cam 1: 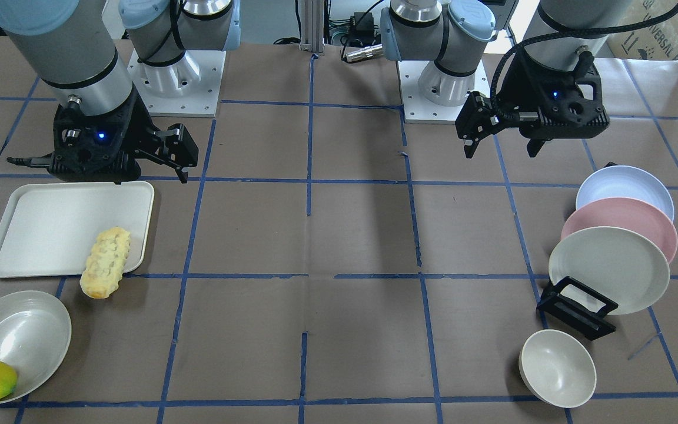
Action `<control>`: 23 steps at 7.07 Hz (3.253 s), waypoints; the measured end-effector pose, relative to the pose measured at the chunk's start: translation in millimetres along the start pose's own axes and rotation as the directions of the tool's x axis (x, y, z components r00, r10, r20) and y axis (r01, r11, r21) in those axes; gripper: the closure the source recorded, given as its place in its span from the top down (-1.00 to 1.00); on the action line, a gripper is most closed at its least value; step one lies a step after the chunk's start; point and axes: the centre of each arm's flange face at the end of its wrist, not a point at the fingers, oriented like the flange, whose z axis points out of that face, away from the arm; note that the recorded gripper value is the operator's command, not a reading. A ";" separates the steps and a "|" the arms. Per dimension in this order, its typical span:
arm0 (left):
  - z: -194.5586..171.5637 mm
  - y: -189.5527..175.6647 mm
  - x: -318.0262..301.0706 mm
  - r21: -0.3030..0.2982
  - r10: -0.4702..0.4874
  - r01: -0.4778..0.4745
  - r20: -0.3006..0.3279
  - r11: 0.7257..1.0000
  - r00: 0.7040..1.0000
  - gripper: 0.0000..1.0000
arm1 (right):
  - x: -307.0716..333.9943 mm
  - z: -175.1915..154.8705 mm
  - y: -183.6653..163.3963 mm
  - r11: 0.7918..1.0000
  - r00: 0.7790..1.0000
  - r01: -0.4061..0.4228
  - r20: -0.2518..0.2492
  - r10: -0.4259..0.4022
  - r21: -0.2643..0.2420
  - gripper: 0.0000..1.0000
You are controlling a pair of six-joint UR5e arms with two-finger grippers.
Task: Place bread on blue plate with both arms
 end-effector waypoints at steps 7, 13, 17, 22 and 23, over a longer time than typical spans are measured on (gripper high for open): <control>-5.1 0.0 -50.8 -0.002 0.013 -0.013 0.020 1.000 1.000 0.99 | 118.7 93.5 -38.3 0.997 0.997 0.075 0.015 -0.075 0.032 0.99; 92.8 23.9 -391.9 -0.173 -0.112 0.094 -0.096 0.980 0.989 0.99 | 175.5 231.6 -50.7 0.993 0.997 0.082 -0.002 -0.082 0.090 0.99; 208.5 31.9 -504.0 -0.181 -0.027 -0.016 -0.232 0.983 0.972 0.99 | 175.7 256.4 -35.7 0.997 0.998 0.066 0.014 -0.067 0.044 0.50; 272.4 20.1 -532.3 -0.140 0.047 -0.076 -0.198 0.987 0.979 0.61 | 176.6 244.7 -37.3 0.997 0.998 0.069 -0.005 -0.069 0.035 -0.89; 279.1 20.0 -533.4 -0.141 0.046 -0.075 -0.198 0.987 0.979 0.37 | 177.2 229.2 -40.3 0.998 0.998 0.067 -0.008 -0.067 0.008 -0.89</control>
